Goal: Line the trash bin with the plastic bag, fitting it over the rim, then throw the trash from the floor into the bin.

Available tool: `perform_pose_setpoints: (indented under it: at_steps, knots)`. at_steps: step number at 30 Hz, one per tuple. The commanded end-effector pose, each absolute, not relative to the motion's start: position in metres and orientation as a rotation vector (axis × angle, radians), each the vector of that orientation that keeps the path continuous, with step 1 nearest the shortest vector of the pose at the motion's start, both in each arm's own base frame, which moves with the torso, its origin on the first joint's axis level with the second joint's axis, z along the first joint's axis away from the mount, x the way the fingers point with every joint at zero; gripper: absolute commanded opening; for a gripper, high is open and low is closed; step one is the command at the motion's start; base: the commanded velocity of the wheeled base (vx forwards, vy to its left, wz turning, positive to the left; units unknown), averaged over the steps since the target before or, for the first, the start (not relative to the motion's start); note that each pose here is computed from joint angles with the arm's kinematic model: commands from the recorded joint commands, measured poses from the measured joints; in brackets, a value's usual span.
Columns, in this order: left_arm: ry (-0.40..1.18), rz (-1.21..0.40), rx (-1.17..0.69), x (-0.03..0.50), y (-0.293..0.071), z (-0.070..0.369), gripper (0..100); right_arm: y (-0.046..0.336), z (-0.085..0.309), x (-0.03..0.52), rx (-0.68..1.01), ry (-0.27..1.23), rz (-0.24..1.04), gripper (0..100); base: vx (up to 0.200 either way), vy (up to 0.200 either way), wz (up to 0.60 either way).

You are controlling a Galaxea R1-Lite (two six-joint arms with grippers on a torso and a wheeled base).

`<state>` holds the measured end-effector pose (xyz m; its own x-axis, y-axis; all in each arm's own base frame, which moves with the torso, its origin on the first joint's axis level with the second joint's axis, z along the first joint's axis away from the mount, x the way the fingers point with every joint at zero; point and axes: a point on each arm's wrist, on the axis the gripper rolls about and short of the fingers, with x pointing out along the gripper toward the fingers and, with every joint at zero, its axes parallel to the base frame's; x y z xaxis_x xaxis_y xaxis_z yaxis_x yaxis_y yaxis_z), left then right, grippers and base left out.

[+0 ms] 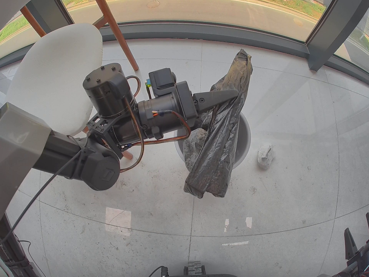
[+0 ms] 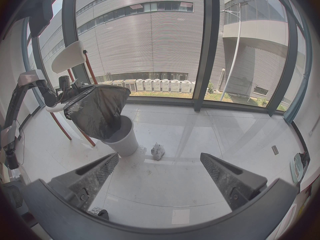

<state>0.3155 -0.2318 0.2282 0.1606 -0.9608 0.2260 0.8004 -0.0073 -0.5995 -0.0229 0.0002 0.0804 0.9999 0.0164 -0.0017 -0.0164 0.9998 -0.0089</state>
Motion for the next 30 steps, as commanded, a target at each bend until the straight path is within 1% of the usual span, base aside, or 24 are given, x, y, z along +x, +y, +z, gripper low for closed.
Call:
perform_pose_setpoints:
  at_steps: [1,2,14,17,20,23,25,30]
  knots:
    - [0.311,-1.411,-0.704,0.317,-0.234,0.218,0,0.0,0.075,-0.022,-0.009,0.015,0.017,100,0.0,0.0,0.0]
    - [0.316,-1.409,-0.705,0.316,-0.233,0.217,0,0.0,0.075,-0.022,-0.009,0.015,0.017,100,0.0,0.0,0.0]
    - [0.341,-1.4,-0.706,0.312,-0.232,0.211,0,0.0,0.075,-0.022,-0.009,0.015,0.018,100,0.2,0.0,0.0]
    - [0.306,-1.417,-0.675,0.306,-0.233,0.216,0,0.0,0.075,-0.022,-0.009,0.014,0.018,100,0.2,0.0,0.0]
    - [0.269,-1.453,-0.636,0.292,-0.238,0.225,0,0.0,0.075,-0.022,-0.009,0.015,0.018,100,0.0,0.0,0.0]
    - [0.279,-1.425,-0.595,0.279,-0.24,0.22,0,0.0,0.075,-0.022,-0.009,0.015,0.018,100,0.0,0.0,0.0]
    - [0.287,-1.386,-0.54,0.271,-0.244,0.213,0,0.0,0.075,-0.022,-0.009,0.015,0.018,100,0.0,0.0,0.0]
    - [0.252,-1.203,-0.324,0.251,-0.263,0.197,0,0.0,0.076,-0.022,-0.008,0.014,0.018,100,0.0,0.0,0.0]
